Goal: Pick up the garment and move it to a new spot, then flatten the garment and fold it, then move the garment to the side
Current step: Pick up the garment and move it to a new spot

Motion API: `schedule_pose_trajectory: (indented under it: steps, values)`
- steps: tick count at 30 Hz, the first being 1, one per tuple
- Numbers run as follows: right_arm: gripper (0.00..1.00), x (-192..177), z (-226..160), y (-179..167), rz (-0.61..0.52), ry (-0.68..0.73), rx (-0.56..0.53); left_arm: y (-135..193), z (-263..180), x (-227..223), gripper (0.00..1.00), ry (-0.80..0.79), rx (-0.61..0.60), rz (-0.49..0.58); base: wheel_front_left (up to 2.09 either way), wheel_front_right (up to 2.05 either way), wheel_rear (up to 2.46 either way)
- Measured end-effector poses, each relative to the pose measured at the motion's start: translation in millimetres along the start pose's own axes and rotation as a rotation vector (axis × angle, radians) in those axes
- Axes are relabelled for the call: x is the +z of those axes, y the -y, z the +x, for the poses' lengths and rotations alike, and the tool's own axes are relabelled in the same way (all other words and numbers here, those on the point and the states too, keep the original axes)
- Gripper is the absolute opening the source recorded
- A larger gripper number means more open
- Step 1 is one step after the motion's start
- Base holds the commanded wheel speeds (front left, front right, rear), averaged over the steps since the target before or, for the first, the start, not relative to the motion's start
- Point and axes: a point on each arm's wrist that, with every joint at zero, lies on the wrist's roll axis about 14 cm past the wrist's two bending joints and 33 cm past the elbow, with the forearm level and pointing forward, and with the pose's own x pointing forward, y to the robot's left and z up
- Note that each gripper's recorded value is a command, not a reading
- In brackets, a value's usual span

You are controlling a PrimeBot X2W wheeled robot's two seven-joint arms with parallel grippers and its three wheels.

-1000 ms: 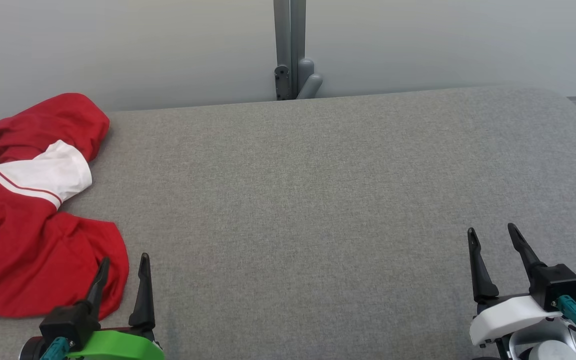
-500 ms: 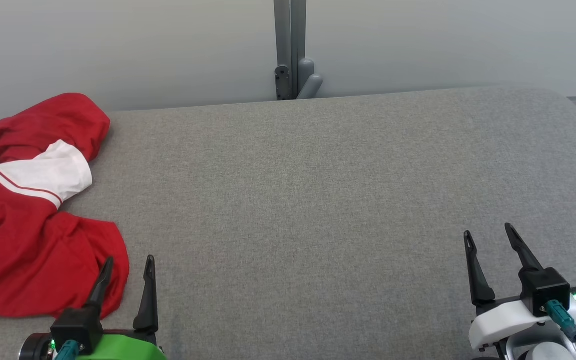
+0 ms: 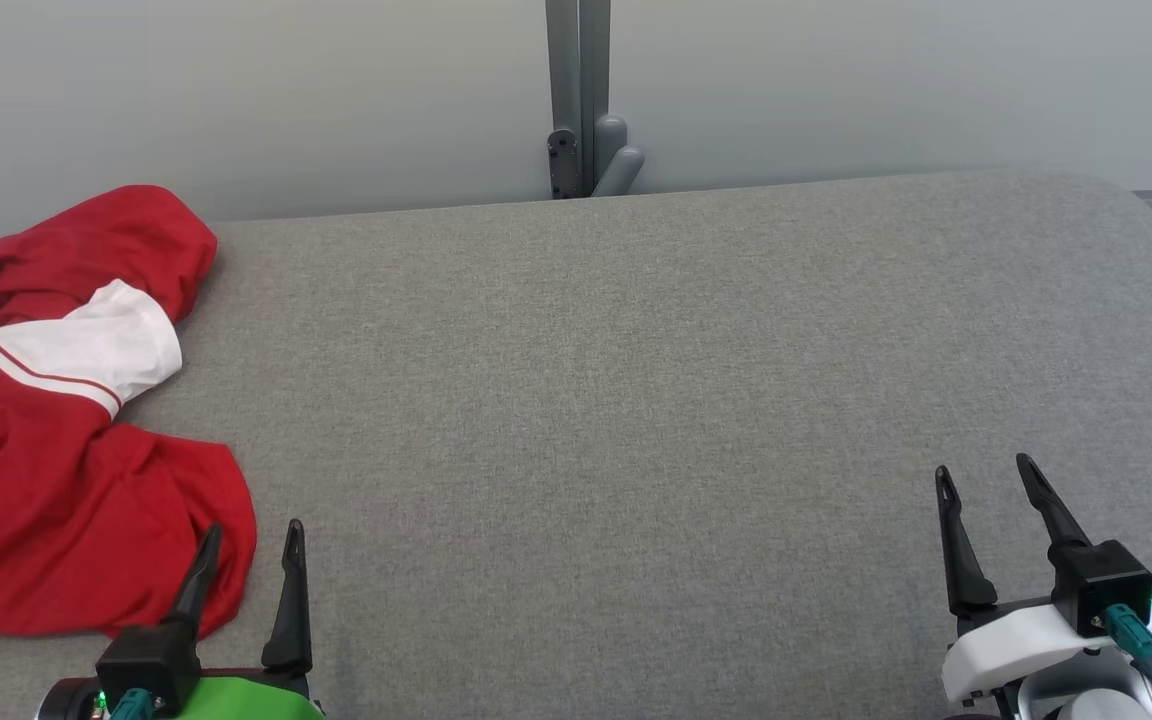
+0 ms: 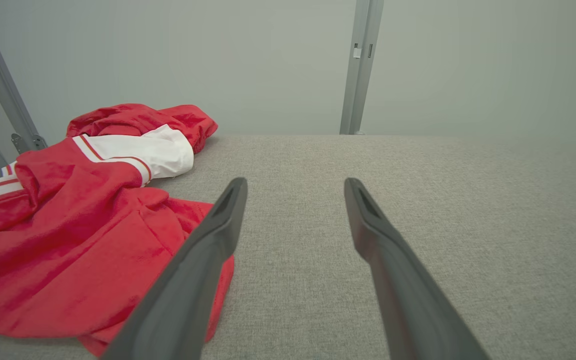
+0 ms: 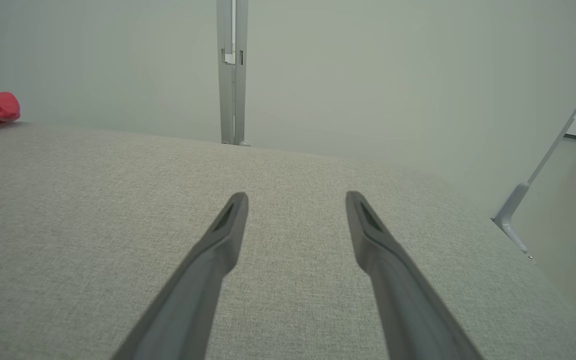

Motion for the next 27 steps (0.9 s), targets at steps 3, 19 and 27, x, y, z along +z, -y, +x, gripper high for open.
schedule_pose_trajectory:
  steps: [3,19,27]
  values:
    - [1.0,-0.9,-0.2,-0.1,0.0,-0.003,0.0,-0.4,-0.2,-0.9,1.0,-0.003,0.002,-0.003,0.0,0.0,0.0]
    - [1.0,2.1,14.8,-43.1,0.02,0.01,0.129,-20.6,-13.9,5.1,1.0,0.017,0.074,-0.009,0.0,0.0,0.0]
    - [1.0,6.2,29.7,-115.5,0.041,0.021,0.343,-77.7,-69.4,3.5,1.0,0.015,0.286,-0.006,0.0,0.0,0.0]
